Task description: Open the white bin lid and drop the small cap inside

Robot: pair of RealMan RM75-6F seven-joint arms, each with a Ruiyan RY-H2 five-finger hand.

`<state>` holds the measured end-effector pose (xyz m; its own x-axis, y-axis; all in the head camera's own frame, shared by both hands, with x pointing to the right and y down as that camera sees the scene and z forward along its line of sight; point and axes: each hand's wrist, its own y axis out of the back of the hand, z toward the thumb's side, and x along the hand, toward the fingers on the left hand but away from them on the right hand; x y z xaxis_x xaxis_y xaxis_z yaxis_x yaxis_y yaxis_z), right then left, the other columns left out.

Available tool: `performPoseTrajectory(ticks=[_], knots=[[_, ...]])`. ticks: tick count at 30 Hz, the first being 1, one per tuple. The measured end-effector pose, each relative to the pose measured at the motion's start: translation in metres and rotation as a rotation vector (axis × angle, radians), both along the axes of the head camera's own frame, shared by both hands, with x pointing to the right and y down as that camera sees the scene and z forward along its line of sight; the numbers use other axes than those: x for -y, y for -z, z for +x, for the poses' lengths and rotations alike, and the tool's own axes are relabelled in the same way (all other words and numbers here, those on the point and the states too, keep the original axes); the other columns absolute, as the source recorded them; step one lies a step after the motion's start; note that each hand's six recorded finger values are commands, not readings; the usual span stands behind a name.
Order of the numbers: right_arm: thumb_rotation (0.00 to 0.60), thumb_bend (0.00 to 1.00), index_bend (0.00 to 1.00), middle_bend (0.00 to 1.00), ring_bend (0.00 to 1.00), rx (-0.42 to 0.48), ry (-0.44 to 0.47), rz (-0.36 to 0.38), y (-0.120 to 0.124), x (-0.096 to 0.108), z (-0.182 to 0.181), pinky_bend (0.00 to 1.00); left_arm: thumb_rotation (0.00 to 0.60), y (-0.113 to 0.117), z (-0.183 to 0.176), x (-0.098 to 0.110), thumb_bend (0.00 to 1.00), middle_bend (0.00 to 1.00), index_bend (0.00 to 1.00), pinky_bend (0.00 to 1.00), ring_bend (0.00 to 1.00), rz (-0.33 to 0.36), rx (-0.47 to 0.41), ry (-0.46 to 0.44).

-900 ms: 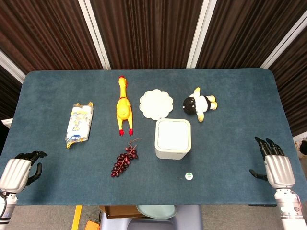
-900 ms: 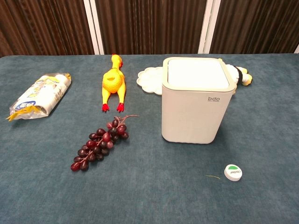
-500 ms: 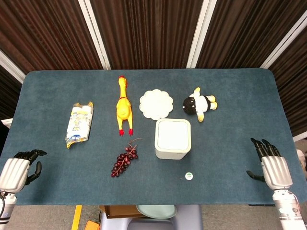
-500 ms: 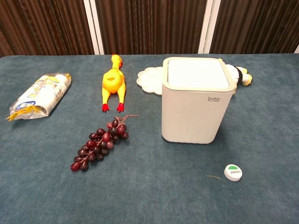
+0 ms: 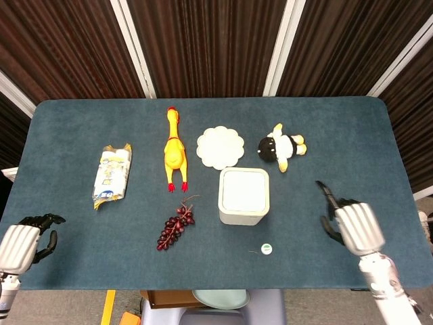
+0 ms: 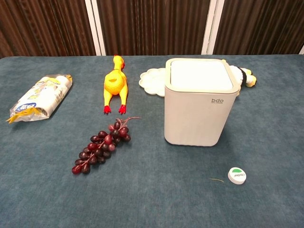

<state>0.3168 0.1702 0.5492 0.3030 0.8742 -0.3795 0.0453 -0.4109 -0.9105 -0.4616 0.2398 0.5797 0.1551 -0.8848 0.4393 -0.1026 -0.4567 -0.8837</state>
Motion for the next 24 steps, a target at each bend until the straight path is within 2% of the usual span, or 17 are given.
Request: performPoseTrajectory(ticks=[6, 13, 19, 24], knots=[[0.600, 0.65, 0.28, 0.79, 0.70, 0.040, 0.115, -0.076, -0.007, 0.027, -0.049, 0.82, 0.600, 0.002, -0.001, 0.001, 0.64, 0.43, 0.40, 0.46, 0.46, 0.000, 0.004, 0.002], [0.600, 0.68, 0.38, 0.80, 0.70, 0.075, 0.157, -0.166, -0.023, 0.054, -0.091, 0.83, 0.600, 0.001, -0.002, 0.000, 0.64, 0.43, 0.40, 0.46, 0.46, -0.008, 0.008, 0.005], [0.600, 0.69, 0.44, 0.80, 0.71, 0.108, 0.184, -0.237, -0.033, 0.064, -0.125, 0.83, 0.600, 0.001, -0.001, 0.000, 0.64, 0.44, 0.40, 0.46, 0.46, -0.013, 0.006, 0.002], [0.600, 0.69, 0.45, 0.80, 0.71, 0.108, 0.214, -0.257, -0.037, 0.063, -0.145, 0.83, 0.600, 0.002, -0.001, 0.000, 0.64, 0.44, 0.40, 0.46, 0.46, -0.014, 0.002, 0.004]])
